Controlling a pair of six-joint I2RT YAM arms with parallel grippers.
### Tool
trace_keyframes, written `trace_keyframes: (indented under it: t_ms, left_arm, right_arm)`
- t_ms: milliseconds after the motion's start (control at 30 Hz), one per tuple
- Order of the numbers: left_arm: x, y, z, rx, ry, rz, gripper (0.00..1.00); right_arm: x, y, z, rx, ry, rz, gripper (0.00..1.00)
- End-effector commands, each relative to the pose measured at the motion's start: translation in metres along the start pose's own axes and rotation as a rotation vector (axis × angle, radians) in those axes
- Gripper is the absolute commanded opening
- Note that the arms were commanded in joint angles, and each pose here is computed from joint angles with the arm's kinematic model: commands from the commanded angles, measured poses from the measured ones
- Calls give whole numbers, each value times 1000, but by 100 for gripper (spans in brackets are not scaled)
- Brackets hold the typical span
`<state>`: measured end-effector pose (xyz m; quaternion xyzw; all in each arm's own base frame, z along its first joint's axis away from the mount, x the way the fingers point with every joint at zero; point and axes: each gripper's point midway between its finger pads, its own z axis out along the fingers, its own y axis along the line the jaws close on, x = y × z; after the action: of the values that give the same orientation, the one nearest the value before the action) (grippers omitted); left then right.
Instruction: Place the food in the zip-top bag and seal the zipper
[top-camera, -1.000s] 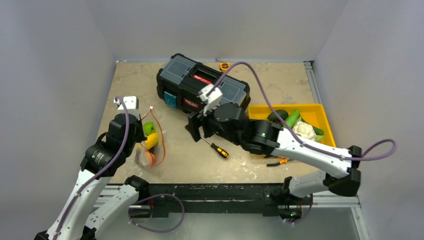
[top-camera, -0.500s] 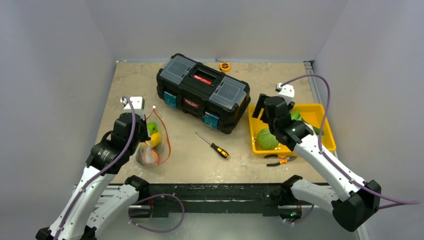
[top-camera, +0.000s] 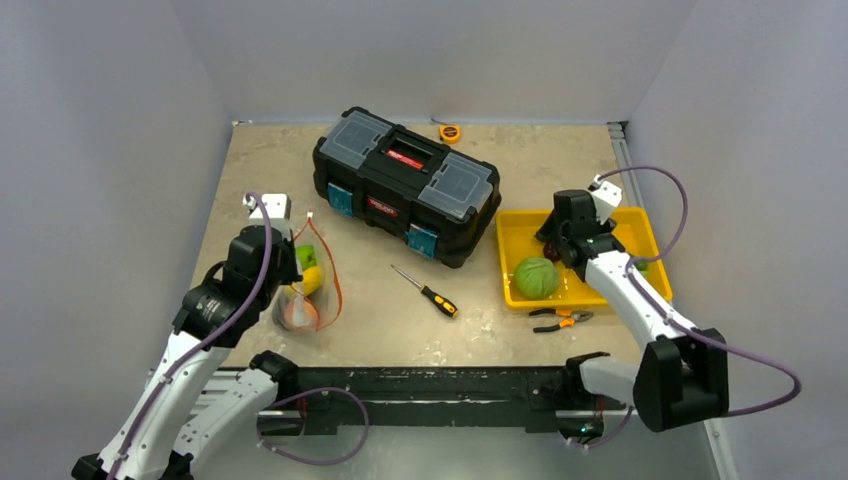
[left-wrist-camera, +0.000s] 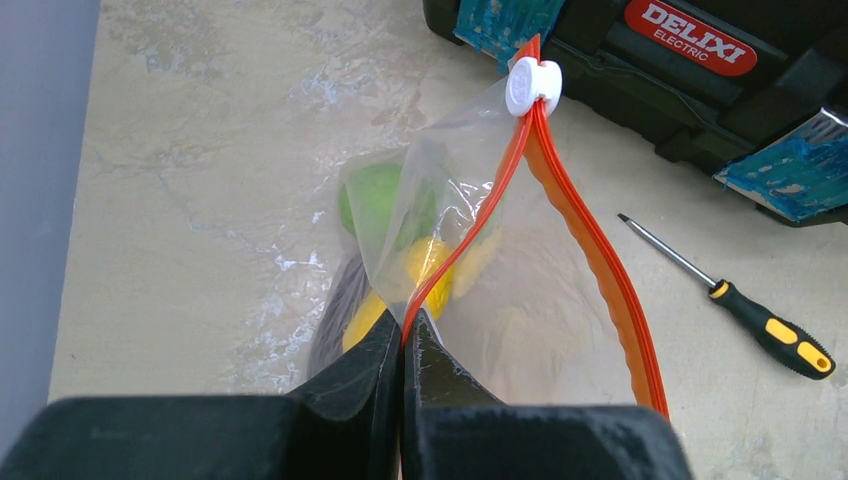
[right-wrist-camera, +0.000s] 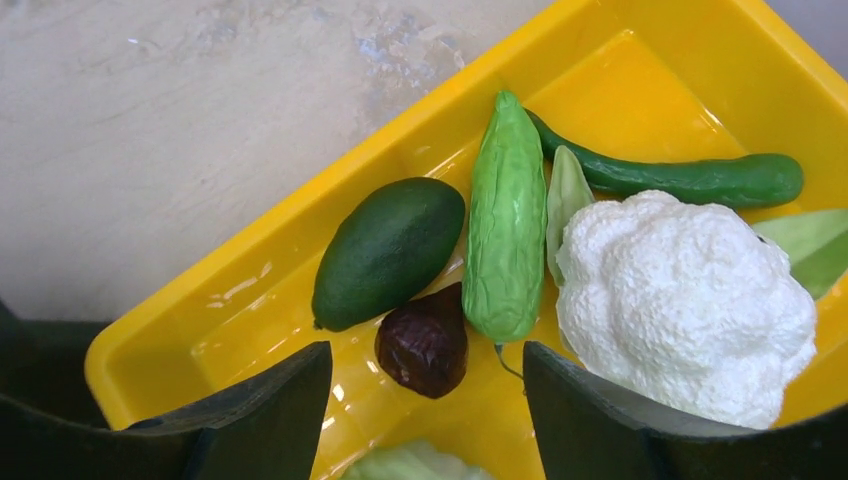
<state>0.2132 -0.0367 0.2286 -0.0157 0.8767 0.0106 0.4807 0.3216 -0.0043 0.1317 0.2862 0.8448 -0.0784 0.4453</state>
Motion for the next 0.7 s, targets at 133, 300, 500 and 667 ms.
trace_keyframes:
  t_ms: [133,300,500,667]
  left_arm:
    - [-5,-2,0,17,-25,2,0]
    - [-4,-6,2,33,-15,6,0]
    - [-3,-8,2,40,-6,11,0]
    - [-4,-8,1,49,-16,6,0]
  right_arm:
    - [7,-7,34,105,-15,38,43]
    - [16,-23,50,184,7,46,48]
    - [20,-36,65,200,42,86,51]
    - [24,-33,74,188,74,88,54]
